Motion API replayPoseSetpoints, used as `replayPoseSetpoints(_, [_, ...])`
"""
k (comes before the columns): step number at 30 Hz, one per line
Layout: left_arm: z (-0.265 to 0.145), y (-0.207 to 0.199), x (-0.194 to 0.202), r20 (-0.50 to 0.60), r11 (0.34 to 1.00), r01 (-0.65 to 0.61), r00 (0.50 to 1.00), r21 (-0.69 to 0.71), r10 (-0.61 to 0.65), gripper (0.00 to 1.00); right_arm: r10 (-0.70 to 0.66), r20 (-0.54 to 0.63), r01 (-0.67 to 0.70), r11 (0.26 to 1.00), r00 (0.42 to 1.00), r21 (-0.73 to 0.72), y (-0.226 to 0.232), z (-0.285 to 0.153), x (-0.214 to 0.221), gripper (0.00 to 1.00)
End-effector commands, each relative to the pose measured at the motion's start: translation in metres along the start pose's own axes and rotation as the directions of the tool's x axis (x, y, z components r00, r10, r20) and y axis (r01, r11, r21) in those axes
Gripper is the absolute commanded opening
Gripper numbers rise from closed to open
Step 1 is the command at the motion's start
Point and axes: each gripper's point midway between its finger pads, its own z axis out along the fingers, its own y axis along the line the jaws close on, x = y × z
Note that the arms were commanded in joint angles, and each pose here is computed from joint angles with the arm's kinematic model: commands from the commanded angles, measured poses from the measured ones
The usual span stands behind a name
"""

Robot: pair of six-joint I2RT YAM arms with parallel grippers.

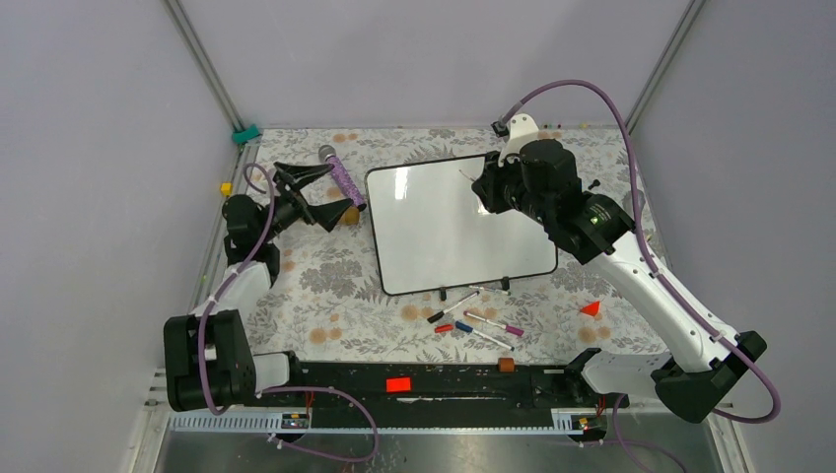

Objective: Write a sentence on the whiteboard
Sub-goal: Hold the whiteboard on the whiteboard stand.

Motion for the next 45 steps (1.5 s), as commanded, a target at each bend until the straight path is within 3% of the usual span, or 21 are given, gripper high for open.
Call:
replayPoseSetpoints(1, [0.002, -0.003, 0.013, -0.073, 0.970, -0.190, 0.981, -0.151, 0.181, 0.99, -0.006, 0.091, 0.007, 1.000, 0.996, -0.018, 0.006, -0.005, -0.028, 0.00])
replayPoseSetpoints(4, [-0.010, 0.013, 0.013, -0.101, 0.860, -0.330, 0.943, -0.389, 0.316, 0.99, -0.004, 0.092, 0.007, 1.000, 0.996, -0.025, 0.007, -0.006, -0.028, 0.00])
replayPoseSetpoints(8, [-0.020, 0.003, 0.018, -0.176, 0.695, -0.508, 0.852, -0.509, 0.494, 0.99, -0.007, 0.095, 0.010, 1.000, 0.995, -0.030, 0.008, -0.007, -0.028, 0.00])
replayPoseSetpoints(10, [-0.027, -0.016, 0.023, -0.186, 0.608, -0.614, 0.764, -0.504, 0.618, 0.99, -0.012, 0.092, 0.015, 0.999, 0.996, -0.031, 0.008, -0.007, -0.027, 0.00])
replayPoseSetpoints(13, [-0.056, -0.038, 0.016, -0.182, 0.378, -0.712, 0.575, -0.591, 0.798, 0.99, -0.014, 0.093, 0.017, 0.999, 0.996, -0.033, 0.008, -0.008, -0.028, 0.00])
replayPoseSetpoints(14, [-0.076, -0.038, 0.002, -0.135, 0.306, -0.661, 0.529, -0.685, 0.838, 0.99, -0.013, 0.094, 0.017, 0.999, 0.996, -0.035, 0.008, -0.008, -0.028, 0.00])
replayPoseSetpoints(15, [-0.109, -0.030, -0.024, -0.040, 0.254, -0.497, 0.507, -0.830, 0.861, 0.99, -0.014, 0.093, 0.017, 0.999, 0.996, -0.036, 0.009, -0.008, -0.028, 0.00])
replayPoseSetpoints(16, [-0.158, -0.011, -0.046, 0.111, 0.239, -0.189, 0.516, -0.953, 0.849, 0.99, -0.013, 0.094, 0.016, 0.999, 0.995, -0.035, 0.008, -0.008, -0.028, 0.00])
replayPoseSetpoints(17, [-0.212, 0.020, -0.043, 0.226, 0.182, 0.135, 0.558, -0.974, 0.798, 0.92, -0.014, 0.097, 0.017, 0.999, 0.995, -0.037, 0.009, -0.009, -0.029, 0.00])
replayPoseSetpoints(18, [-0.218, 0.031, -0.044, 0.265, 0.188, 0.191, 0.582, -0.963, 0.768, 0.74, -0.018, 0.098, 0.022, 0.999, 0.995, -0.038, 0.009, -0.010, -0.029, 0.00])
replayPoseSetpoints(19, [-0.197, 0.036, -0.046, 0.204, 0.216, 0.058, 0.628, -0.975, 0.751, 0.65, -0.021, 0.100, 0.025, 0.999, 0.995, -0.036, 0.008, -0.011, -0.030, 0.00])
replayPoseSetpoints(22, [-0.165, 0.027, -0.043, 0.166, 0.309, -0.124, 0.628, -0.943, 0.760, 0.62, -0.034, 0.106, 0.037, 0.999, 0.994, -0.028, 0.006, -0.015, -0.029, 0.00])
replayPoseSetpoints(24, [-0.150, 0.023, -0.038, 0.109, 0.309, -0.207, 0.643, -0.928, 0.758, 0.62, -0.033, 0.108, 0.036, 0.999, 0.994, -0.028, 0.005, -0.016, -0.028, 0.00])
replayPoseSetpoints(25, [-0.142, 0.023, -0.035, 0.071, 0.301, -0.246, 0.656, -0.921, 0.752, 0.71, -0.029, 0.108, 0.033, 0.999, 0.994, -0.030, 0.005, -0.017, -0.028, 0.00])
replayPoseSetpoints(26, [-0.133, 0.022, -0.031, 0.020, 0.287, -0.298, 0.661, -0.910, 0.750, 0.90, -0.025, 0.106, 0.029, 0.999, 0.994, -0.033, 0.006, -0.016, -0.027, 0.00])
replayPoseSetpoints(27, [-0.122, 0.022, -0.026, -0.040, 0.266, -0.353, 0.664, -0.897, 0.747, 0.98, -0.021, 0.109, 0.026, 0.999, 0.994, -0.039, 0.007, -0.016, -0.027, 0.00])
replayPoseSetpoints(31, [-0.083, 0.031, -0.010, -0.237, 0.172, -0.516, 0.632, -0.839, 0.738, 0.99, -0.012, 0.106, 0.018, 0.998, 0.994, -0.055, 0.010, -0.016, -0.025, 0.00])
replayPoseSetpoints(36, [-0.040, 0.048, -0.002, -0.254, 0.290, -0.615, 0.644, -0.733, 0.722, 0.99, -0.026, 0.097, 0.035, 0.996, 0.995, -0.088, 0.015, -0.017, -0.022, 0.00])
replayPoseSetpoints(38, [-0.022, 0.051, 0.004, -0.304, 0.331, -0.690, 0.628, -0.644, 0.717, 0.99, -0.036, 0.087, 0.045, 0.993, 0.996, -0.106, 0.018, -0.017, -0.019, 0.00])
replayPoseSetpoints(41, [-0.007, 0.057, 0.004, -0.362, 0.341, -0.737, 0.612, -0.584, 0.703, 0.99, -0.038, 0.076, 0.047, 0.991, 0.996, -0.127, 0.021, -0.015, -0.017, 0.00])
replayPoseSetpoints(45, [0.012, 0.055, 0.002, -0.397, 0.328, -0.816, 0.532, -0.476, 0.748, 0.99, -0.031, 0.050, 0.038, 0.986, 0.998, -0.160, 0.028, -0.012, -0.013, 0.00])
